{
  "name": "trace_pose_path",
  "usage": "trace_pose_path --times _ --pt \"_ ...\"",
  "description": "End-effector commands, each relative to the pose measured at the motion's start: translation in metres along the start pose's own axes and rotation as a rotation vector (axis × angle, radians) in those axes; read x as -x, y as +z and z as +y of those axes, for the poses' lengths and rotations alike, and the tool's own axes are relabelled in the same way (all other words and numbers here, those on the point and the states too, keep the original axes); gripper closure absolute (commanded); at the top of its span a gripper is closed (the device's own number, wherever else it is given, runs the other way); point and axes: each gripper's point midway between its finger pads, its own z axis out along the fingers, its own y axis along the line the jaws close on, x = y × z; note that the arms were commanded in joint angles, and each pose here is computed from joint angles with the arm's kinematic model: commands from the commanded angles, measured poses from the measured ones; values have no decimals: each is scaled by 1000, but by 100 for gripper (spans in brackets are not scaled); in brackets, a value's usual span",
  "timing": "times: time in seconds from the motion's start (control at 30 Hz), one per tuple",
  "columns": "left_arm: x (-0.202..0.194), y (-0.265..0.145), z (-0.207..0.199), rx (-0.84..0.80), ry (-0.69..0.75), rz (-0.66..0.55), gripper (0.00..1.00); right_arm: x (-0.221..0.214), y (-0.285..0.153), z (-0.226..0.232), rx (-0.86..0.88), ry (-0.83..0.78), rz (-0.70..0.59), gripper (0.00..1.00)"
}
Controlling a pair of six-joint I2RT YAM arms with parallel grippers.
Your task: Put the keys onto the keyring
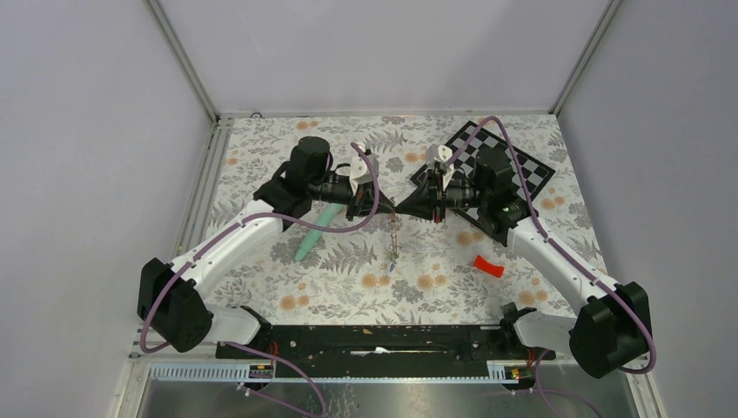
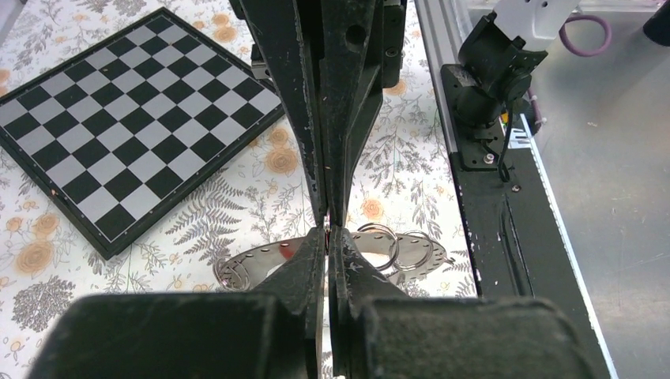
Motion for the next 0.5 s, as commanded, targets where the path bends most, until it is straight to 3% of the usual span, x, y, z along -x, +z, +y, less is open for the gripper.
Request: trace_pose_path --times 0.0,0.2,0.47 --pt "1 -8 5 49 44 58 100 8 -5 -5 -32 -117 -8 91" --pt "-1 -12 7 85 103 148 100 -1 -10 -6 -62 -166 29 66" --pt "6 -2 2 101 125 168 100 1 -9 2 -17 -166 16 61"
